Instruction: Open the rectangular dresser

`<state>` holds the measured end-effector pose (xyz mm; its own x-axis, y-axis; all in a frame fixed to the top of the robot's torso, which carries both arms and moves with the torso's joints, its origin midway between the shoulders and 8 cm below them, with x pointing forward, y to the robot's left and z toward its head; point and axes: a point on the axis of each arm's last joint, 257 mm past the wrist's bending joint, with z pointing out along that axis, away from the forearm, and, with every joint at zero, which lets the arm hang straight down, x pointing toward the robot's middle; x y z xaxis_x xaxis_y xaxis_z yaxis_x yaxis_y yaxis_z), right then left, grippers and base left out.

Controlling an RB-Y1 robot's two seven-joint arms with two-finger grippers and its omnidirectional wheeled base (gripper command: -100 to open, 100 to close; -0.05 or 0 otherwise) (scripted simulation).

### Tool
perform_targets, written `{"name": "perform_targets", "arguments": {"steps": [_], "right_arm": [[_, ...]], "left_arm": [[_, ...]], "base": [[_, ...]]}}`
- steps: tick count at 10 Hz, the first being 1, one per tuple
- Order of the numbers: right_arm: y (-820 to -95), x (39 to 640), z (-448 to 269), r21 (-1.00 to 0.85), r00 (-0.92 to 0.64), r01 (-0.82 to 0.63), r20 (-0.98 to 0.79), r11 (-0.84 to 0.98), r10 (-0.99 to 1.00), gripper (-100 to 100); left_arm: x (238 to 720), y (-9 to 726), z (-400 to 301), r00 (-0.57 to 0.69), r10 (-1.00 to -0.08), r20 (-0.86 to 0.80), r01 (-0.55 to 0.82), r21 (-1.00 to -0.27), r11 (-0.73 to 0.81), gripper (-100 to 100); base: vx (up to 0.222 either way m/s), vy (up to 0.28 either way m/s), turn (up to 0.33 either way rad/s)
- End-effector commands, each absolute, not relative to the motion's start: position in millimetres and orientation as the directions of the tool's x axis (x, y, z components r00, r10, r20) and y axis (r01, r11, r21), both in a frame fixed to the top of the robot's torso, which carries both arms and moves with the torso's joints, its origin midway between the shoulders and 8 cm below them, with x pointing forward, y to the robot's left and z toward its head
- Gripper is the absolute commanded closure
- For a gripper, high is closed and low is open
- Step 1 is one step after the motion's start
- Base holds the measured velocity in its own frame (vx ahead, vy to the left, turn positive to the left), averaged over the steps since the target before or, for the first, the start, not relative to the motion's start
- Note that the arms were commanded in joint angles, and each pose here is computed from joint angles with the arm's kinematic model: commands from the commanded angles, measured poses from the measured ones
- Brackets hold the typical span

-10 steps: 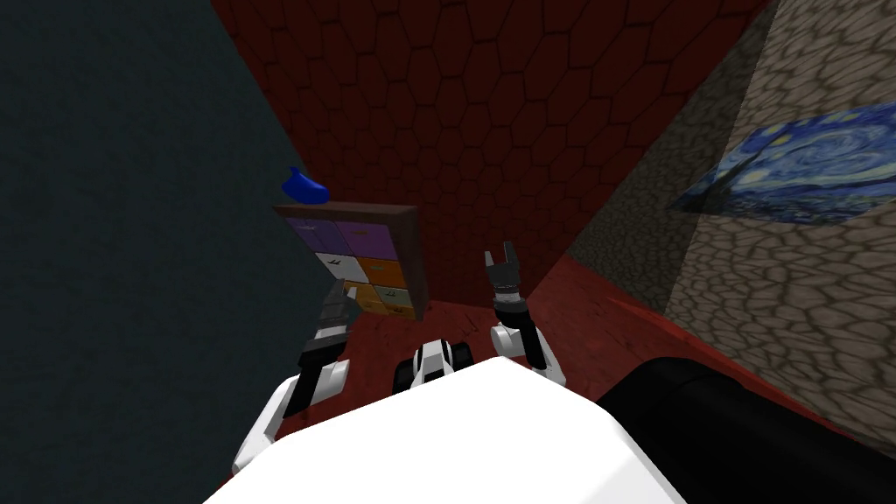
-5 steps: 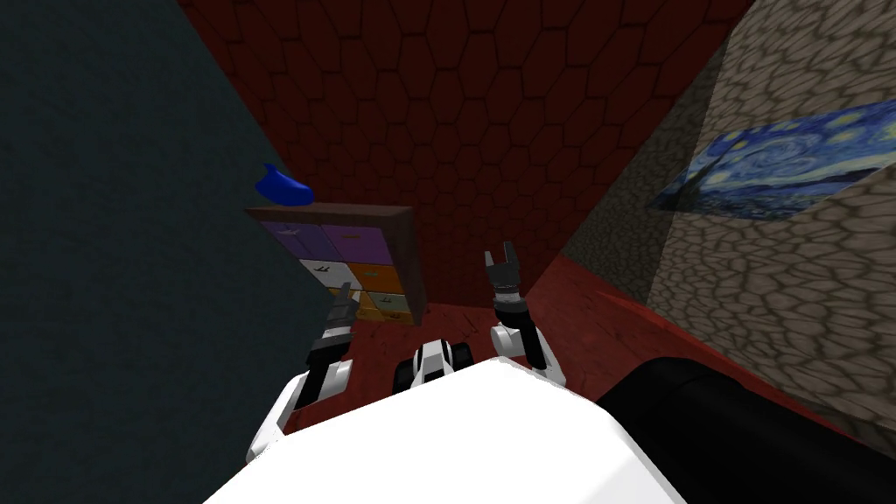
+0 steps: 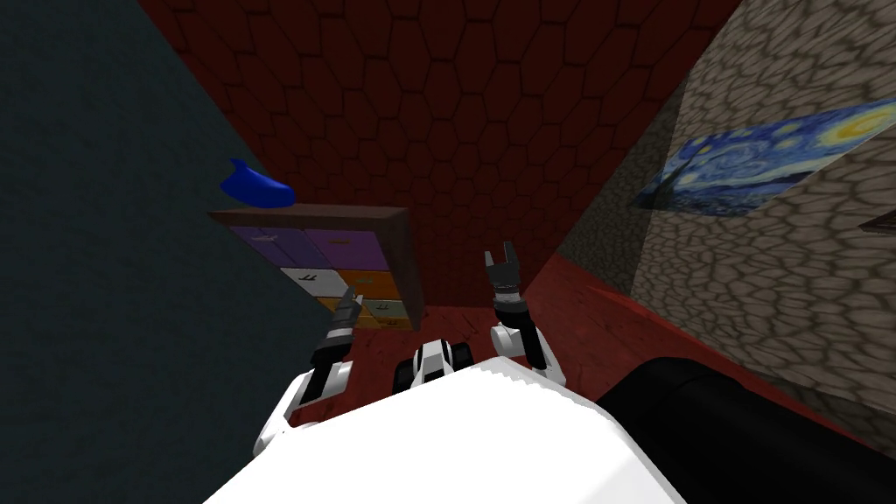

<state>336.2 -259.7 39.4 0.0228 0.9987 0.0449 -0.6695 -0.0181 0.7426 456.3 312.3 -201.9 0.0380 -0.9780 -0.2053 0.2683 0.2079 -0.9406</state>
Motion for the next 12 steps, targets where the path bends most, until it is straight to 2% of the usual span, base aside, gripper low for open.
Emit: {"name": "perform_targets", "arguments": {"steps": [1, 7, 11, 12], "right_arm": [[-259.7, 336.2, 39.4, 0.743, 0.023, -0.67, 0.045, -0.018, 0.999, 0], [-259.7, 336.2, 39.4, 0.743, 0.023, -0.669, 0.045, -0.018, 0.999, 0], [-259.7, 336.2, 39.4, 0.743, 0.023, -0.669, 0.045, -0.018, 0.999, 0], [-259.7, 336.2, 39.4, 0.743, 0.023, -0.67, 0.045, -0.018, 0.999, 0]], "left_arm": [[460.0, 318.4, -223.3, 0.027, -0.976, -0.215, 0.23, -0.949, 0.215, -100], [466.4, 329.3, -267.7, 0.006, -0.975, -0.223, 0.147, -0.964, 0.221, -100], [468.8, 332.1, -266.2, 0.008, -0.974, -0.224, 0.144, -0.964, 0.223, -100], [469.3, 332.6, -266.0, 0.009, -0.975, -0.223, 0.143, -0.964, 0.222, 100]], "base": [[0.068, 0.035, -0.153], [0.066, 0.049, -0.11], [0.034, 0.009, -0.03], [0.0, 0.0, 0.0]]}}
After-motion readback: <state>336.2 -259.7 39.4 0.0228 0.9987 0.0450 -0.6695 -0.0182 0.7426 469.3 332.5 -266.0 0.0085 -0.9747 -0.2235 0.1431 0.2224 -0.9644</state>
